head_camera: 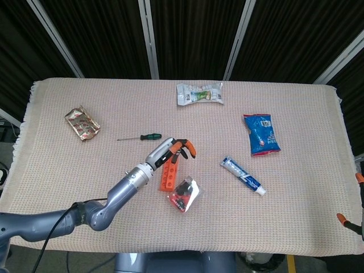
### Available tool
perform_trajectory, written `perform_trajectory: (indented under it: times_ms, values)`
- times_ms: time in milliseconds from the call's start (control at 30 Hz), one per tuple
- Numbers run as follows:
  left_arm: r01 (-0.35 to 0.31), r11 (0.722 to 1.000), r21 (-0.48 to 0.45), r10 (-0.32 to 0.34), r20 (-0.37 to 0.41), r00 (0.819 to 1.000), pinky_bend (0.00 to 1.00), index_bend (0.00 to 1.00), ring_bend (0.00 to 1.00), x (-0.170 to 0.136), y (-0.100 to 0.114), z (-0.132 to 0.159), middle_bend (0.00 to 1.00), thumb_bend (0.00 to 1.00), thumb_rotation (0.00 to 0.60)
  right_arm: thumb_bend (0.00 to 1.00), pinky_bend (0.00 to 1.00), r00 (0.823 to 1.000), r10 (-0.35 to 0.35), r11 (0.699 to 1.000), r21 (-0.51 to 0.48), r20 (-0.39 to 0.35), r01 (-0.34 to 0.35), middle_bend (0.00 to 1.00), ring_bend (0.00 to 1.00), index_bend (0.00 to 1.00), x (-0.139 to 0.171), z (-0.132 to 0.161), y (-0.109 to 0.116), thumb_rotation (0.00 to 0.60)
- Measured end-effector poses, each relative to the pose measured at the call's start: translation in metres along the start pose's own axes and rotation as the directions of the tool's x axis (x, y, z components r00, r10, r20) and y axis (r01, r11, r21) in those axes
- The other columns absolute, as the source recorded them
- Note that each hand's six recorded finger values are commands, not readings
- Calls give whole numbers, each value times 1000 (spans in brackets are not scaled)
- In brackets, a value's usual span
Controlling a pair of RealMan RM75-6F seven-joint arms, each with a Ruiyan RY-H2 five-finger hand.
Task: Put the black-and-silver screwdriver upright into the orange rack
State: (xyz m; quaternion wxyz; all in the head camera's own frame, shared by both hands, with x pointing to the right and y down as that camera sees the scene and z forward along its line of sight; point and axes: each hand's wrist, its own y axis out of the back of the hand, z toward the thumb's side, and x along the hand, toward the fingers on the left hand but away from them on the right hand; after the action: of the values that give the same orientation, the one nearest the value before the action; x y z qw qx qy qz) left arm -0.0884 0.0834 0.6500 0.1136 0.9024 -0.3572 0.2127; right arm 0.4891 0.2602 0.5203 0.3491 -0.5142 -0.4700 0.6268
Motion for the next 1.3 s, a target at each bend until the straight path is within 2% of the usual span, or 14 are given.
perform_trajectory:
  times_ms: [500, 1067, 1200, 1300]
  values:
    - [9, 1000, -30, -9, 10, 1000, 411, 502, 270, -22, 11, -7, 472, 797, 2, 0, 146, 1000, 0, 1000, 0, -6, 0, 109, 0, 54, -1, 2, 0, 600]
    - [28, 1000, -12, -28, 5, 1000, 411, 512, 267, -29, 9, -14, 468, 796, 1, 0, 146, 1000, 1, 1000, -2, -6, -1, 114, 0, 54, 0, 2, -1, 600]
    - [17, 1000, -12, -17, 15, 1000, 402, 503, 231, -29, 11, -12, 441, 793, 1, 0, 146, 1000, 2, 1000, -2, -5, -2, 116, 0, 55, 0, 2, -1, 600]
    - [-5, 1000, -3, 5, 43, 999, 383, 451, 170, -30, 14, -7, 384, 762, 0, 0, 146, 1000, 3, 1000, -3, -6, -3, 118, 0, 54, 0, 2, -1, 600]
